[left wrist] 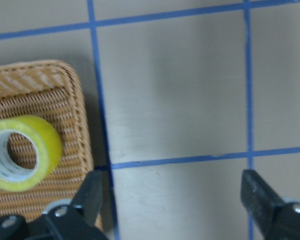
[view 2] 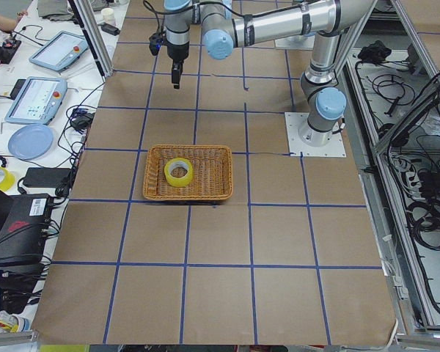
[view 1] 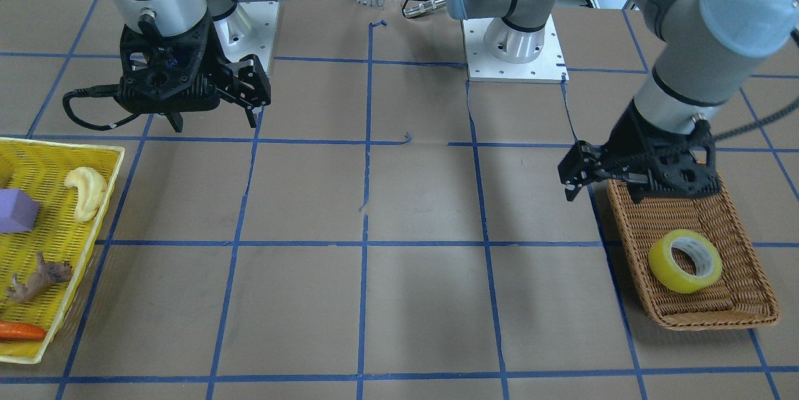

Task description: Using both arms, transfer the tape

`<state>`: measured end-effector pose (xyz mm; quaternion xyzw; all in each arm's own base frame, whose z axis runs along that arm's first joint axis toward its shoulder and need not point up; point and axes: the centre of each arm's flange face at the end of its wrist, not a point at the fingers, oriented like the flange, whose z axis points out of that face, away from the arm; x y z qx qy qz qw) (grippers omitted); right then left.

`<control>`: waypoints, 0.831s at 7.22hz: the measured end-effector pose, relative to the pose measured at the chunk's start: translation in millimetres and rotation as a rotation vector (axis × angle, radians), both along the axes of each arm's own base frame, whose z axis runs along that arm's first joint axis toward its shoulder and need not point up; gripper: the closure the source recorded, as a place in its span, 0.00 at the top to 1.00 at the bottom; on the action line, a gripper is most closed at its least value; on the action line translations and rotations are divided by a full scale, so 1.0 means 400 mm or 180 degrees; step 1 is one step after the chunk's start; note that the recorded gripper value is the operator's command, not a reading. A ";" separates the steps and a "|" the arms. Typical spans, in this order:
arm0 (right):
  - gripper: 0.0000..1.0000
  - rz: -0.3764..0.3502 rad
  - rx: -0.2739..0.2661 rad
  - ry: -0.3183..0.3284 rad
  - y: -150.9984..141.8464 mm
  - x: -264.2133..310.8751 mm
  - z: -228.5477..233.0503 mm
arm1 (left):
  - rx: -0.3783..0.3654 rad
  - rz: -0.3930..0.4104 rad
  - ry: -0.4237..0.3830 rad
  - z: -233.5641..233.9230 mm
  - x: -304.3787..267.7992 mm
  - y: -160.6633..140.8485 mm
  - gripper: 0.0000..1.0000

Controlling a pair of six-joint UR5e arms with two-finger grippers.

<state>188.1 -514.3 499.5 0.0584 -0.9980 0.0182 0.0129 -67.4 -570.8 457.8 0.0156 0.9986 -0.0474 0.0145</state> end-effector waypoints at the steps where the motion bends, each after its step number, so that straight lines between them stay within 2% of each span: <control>1: 1.00 0.0001 -0.0002 0.0000 0.000 0.001 0.000 | 0.0071 0.0005 -0.0028 0.071 -0.052 0.045 1.00; 3: 1.00 0.0002 -0.0003 -0.0003 0.000 0.002 0.000 | 0.0164 -0.0014 -0.0079 0.141 -0.087 0.108 1.00; 6: 1.00 0.0004 -0.0003 -0.0001 0.000 0.001 0.000 | 0.0126 -0.0014 -0.0088 0.169 -0.093 0.138 1.00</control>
